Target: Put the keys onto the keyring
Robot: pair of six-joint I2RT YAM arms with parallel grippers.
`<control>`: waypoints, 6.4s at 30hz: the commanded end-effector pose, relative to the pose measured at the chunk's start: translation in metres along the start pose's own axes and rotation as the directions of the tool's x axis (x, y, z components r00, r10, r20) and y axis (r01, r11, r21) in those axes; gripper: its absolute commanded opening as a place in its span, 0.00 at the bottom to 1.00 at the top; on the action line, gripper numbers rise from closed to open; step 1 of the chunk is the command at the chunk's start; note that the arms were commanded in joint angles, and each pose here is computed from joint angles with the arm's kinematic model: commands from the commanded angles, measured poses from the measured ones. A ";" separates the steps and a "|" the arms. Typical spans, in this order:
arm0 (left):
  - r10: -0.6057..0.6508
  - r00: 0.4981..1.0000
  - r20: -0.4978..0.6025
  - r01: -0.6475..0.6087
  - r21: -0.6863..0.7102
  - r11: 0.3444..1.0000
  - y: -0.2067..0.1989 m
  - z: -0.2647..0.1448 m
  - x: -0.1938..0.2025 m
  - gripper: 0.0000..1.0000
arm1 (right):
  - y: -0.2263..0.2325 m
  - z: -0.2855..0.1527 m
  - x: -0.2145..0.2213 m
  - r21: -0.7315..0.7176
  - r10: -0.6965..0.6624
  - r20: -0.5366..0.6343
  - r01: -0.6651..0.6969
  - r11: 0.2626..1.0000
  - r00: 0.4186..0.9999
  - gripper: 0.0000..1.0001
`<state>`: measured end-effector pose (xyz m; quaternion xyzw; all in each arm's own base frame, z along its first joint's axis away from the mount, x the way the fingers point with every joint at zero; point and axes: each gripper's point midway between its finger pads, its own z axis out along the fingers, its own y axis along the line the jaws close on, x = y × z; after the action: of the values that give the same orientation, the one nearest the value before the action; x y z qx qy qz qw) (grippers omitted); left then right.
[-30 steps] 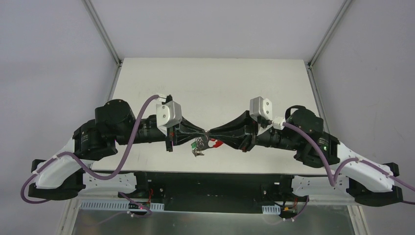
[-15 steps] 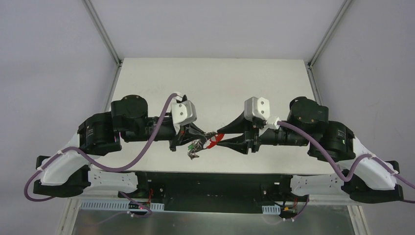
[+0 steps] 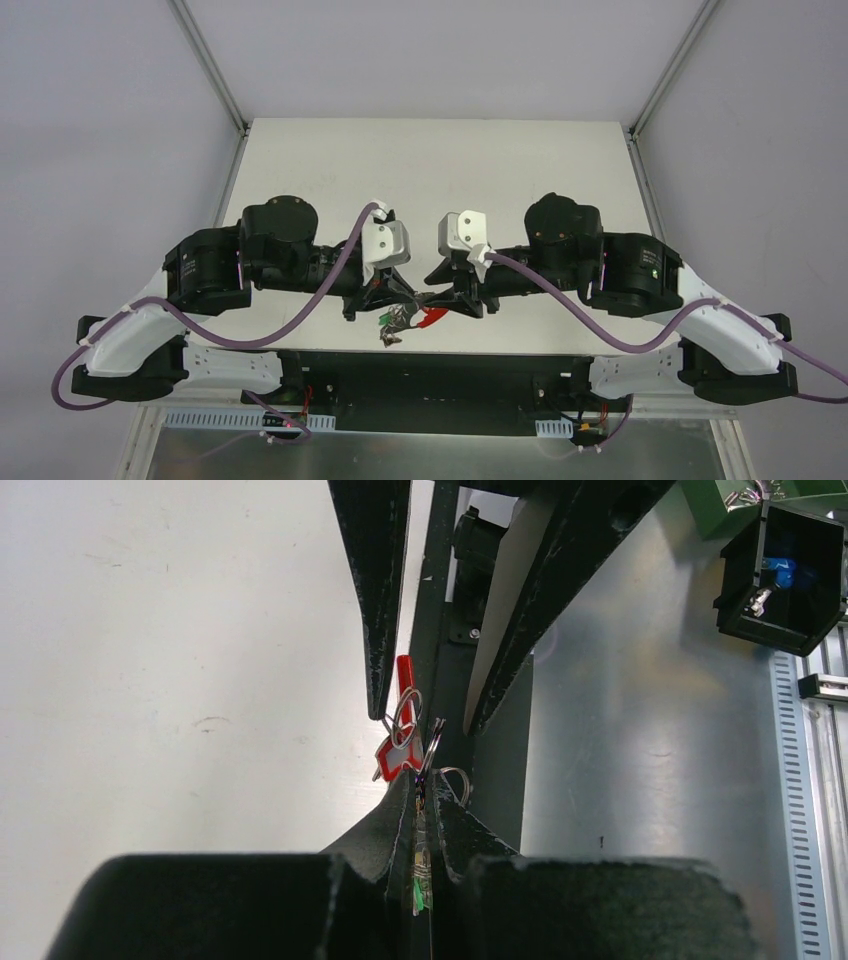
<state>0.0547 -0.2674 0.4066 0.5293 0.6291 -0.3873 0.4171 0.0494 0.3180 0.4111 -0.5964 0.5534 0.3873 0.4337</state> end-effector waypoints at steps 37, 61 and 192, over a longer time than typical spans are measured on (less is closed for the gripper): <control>0.011 1.000 0.003 -0.011 0.046 0.999 -0.008 0.001 -0.004 0.00 | -0.001 0.007 -0.022 -0.019 0.011 0.074 -0.010 1.000 0.997 0.00; 0.167 0.939 0.300 -0.201 0.084 0.976 -0.024 -0.030 -0.045 0.28 | 0.010 -0.028 -0.050 -0.008 0.050 0.443 -0.052 0.999 0.895 0.00; 0.079 0.821 0.565 0.073 -0.241 0.968 0.035 -0.067 -0.066 0.00 | -0.029 -0.058 -0.030 0.290 -0.105 0.630 -0.108 0.951 0.769 0.67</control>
<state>0.0992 -0.2324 0.4576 0.3587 0.5520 -0.3975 0.6392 0.0720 0.2851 0.4750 -0.3134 0.3910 0.5177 0.6935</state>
